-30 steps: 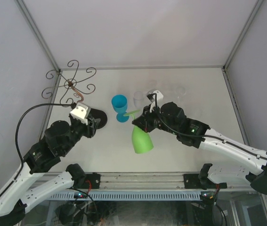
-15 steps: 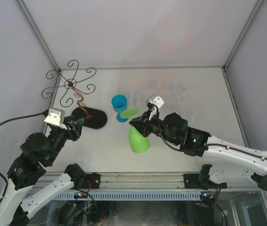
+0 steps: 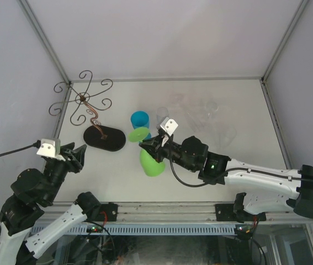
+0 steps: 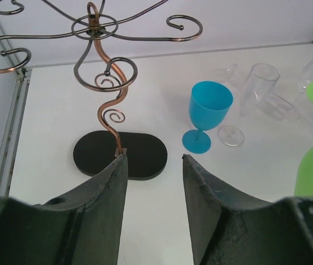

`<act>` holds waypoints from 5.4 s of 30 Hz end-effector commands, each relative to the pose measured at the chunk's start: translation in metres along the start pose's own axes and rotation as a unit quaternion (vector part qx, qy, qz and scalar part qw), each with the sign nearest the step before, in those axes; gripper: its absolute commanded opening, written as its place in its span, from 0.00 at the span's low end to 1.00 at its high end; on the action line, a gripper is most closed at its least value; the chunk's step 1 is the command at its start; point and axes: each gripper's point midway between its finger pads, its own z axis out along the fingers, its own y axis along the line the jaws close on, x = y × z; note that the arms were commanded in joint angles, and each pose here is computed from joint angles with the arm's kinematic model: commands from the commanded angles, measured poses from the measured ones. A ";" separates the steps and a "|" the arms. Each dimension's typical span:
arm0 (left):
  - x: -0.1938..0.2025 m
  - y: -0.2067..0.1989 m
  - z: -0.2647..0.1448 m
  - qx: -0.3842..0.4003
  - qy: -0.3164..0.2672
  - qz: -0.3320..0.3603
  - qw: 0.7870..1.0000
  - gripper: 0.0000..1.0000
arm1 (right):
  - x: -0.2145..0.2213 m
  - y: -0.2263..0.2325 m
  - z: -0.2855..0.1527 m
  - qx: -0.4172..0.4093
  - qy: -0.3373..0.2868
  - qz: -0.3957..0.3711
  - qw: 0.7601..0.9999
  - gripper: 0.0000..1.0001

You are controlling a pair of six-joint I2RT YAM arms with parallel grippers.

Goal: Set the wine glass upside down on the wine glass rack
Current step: Turn the wine glass upside down at the wine rack.

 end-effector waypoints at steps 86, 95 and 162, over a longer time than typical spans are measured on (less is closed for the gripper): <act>0.018 0.038 -0.035 -0.046 -0.056 -0.067 0.995 0.49 | -0.056 0.028 0.225 -0.035 -0.197 -0.113 0.973 0.00; 0.018 0.038 -0.035 -0.046 -0.056 -0.066 0.995 0.49 | -0.052 0.027 0.241 -0.036 -0.195 -0.109 0.974 0.00; 0.019 0.040 -0.033 -0.057 -0.051 -0.067 0.995 0.50 | -0.037 0.033 0.201 -0.028 -0.176 -0.124 0.976 0.39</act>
